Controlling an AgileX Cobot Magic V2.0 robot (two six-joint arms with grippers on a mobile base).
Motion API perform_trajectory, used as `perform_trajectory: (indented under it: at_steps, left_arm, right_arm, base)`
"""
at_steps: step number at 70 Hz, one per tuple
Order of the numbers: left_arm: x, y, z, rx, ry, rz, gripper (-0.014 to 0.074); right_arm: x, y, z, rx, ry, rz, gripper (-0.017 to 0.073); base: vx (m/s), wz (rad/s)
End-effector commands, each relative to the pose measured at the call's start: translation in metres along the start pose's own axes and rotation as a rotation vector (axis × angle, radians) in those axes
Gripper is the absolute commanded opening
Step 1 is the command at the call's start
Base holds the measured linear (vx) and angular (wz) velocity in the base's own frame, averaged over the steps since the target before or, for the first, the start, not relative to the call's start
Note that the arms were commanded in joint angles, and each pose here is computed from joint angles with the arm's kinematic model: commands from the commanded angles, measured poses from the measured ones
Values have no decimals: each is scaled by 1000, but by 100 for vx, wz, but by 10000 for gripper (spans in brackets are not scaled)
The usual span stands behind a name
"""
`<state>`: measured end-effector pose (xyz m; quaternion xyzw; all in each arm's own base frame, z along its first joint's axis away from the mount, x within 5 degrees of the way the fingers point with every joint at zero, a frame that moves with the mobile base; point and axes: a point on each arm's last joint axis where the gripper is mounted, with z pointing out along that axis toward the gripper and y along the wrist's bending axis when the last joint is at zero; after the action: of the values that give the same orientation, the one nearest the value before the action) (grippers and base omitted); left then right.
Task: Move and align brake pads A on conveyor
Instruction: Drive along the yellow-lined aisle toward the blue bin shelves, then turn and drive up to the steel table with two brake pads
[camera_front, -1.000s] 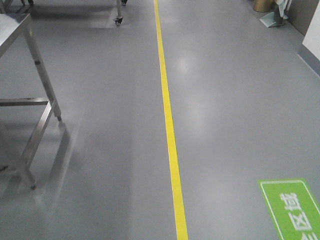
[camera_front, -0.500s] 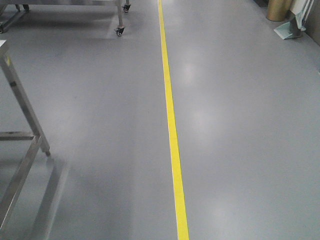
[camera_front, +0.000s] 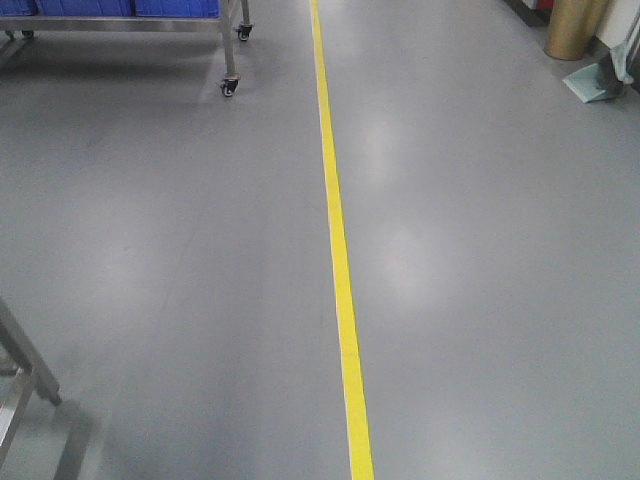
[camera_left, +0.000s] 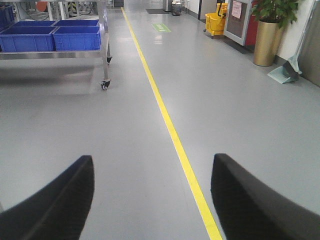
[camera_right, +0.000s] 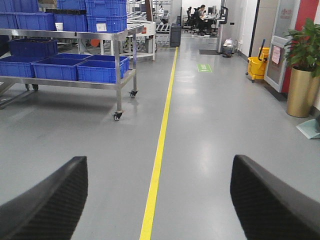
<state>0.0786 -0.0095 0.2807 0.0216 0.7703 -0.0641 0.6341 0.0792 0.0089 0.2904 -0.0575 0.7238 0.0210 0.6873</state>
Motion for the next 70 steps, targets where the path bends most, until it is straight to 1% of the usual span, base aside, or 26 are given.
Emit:
perform_trajectory:
  at_steps: [1,26,51,61,70]
  left_arm:
    - [-13,-2,-1,21,-79,1,470]
    - [-13,-2,-1,21,-79,1,470]
    - [-13,-2,-1,21,-79,1,470]
    - [-13,-2,-1,22,-79,1,470]
    - [-13,-2,-1,22,-79,1,470]
  right_arm:
    - [-15,-2,-1,19,-90,-11,559]
    - [-15,-2,-1,19,-90,-11,559]
    - [-16,-2,-1,20,-91,-11,559]
    - [-16,-2,-1,20,-91,-11,559]
    - [-16,-2,-1,20,-91,-11,559]
  base:
    - [64,6]
    - [60,12]
    - [51,17]
    - [44,36]
    - [41,68]
